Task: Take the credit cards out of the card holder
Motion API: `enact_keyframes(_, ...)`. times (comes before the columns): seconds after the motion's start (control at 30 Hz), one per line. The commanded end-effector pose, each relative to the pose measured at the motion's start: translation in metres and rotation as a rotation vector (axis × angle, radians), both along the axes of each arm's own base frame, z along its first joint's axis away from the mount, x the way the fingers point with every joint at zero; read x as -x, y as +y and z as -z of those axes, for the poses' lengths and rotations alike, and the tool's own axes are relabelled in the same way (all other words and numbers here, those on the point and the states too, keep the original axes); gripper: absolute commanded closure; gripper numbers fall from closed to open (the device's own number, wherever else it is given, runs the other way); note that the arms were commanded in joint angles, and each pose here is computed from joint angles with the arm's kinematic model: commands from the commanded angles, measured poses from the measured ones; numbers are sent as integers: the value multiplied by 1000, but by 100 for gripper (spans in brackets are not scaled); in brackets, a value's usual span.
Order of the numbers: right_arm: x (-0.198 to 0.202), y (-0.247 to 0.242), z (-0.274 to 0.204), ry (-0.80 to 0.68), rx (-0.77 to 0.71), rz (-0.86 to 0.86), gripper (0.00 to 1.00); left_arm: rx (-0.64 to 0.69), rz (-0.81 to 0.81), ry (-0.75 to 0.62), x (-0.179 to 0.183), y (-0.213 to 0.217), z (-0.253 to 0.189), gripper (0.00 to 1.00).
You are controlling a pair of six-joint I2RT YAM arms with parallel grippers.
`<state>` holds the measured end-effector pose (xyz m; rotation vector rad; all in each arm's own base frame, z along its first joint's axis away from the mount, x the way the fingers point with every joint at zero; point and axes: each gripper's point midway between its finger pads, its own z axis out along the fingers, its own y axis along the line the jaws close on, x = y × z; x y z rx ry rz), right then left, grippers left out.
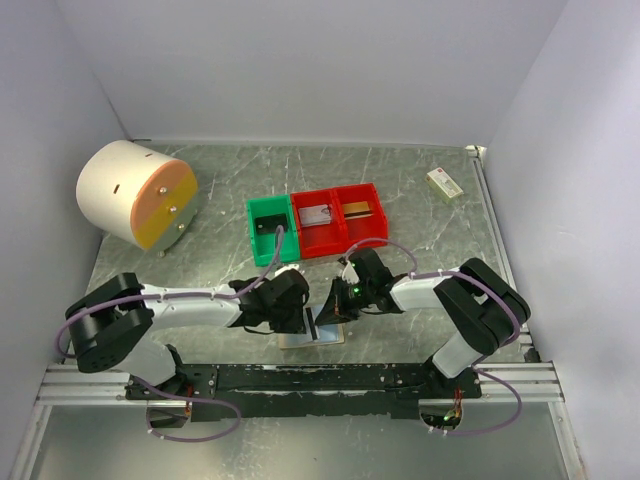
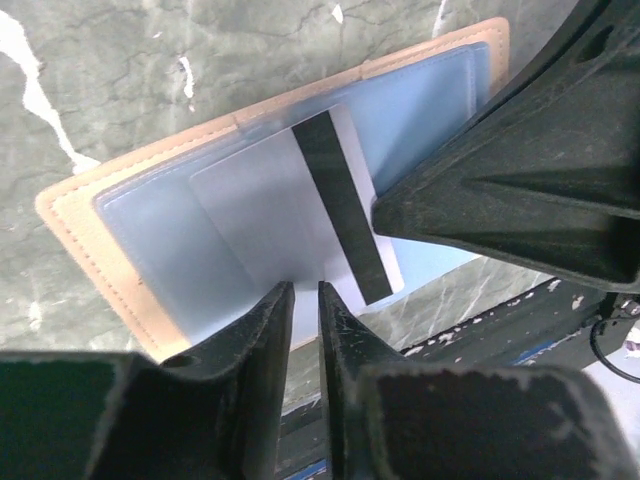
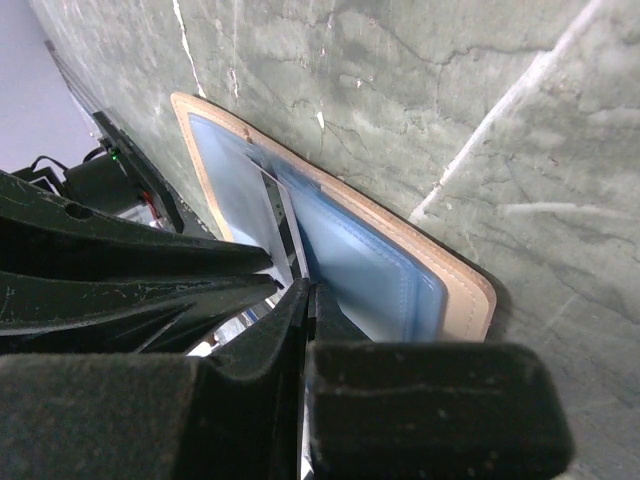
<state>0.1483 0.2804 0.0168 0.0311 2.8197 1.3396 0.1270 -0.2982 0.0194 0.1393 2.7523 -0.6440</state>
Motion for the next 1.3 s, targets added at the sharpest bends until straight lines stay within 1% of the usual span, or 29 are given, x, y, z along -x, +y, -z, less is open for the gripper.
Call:
enact_keyframes(0.0,-2,2,-3,-10,-17,1,100,-126,-42,-2,5,32,11,68)
enact_keyframes(0.2,-2,3,-3,-3,-24,1,100,-126,-55,-17,3,35,5,65)
enact_keyframes(0.4,-4,6,-7,-13,-39,-4,100,-135,-43,9,7,34,15,70)
enact_keyframes(0.5,-5,10,-12,-23,-60,-14,95,-122,-34,15,8,32,17,73)
enact_keyframes(0.63,-4,18,-16,-29,-82,-38,85,-118,-34,14,9,32,17,74)
enact_keyframes(0.7,-1,25,-15,-22,-86,-57,83,-123,-35,13,9,33,17,74)
enact_keyframes(0.77,1,30,-14,-20,-81,-71,84,-126,-33,12,9,34,17,75)
enact_keyframes(0.83,1,32,-12,-27,-68,-66,89,-132,-37,11,8,36,16,75)
enact_keyframes(0.93,0,29,-11,-31,-48,-50,99,-136,-43,9,8,37,15,75)
enact_keyframes(1.13,2,12,-4,-47,19,-45,100,-136,-47,6,8,38,15,75)
enact_keyframes(1.27,7,3,-3,-30,13,-30,100,-131,-47,8,9,38,16,75)
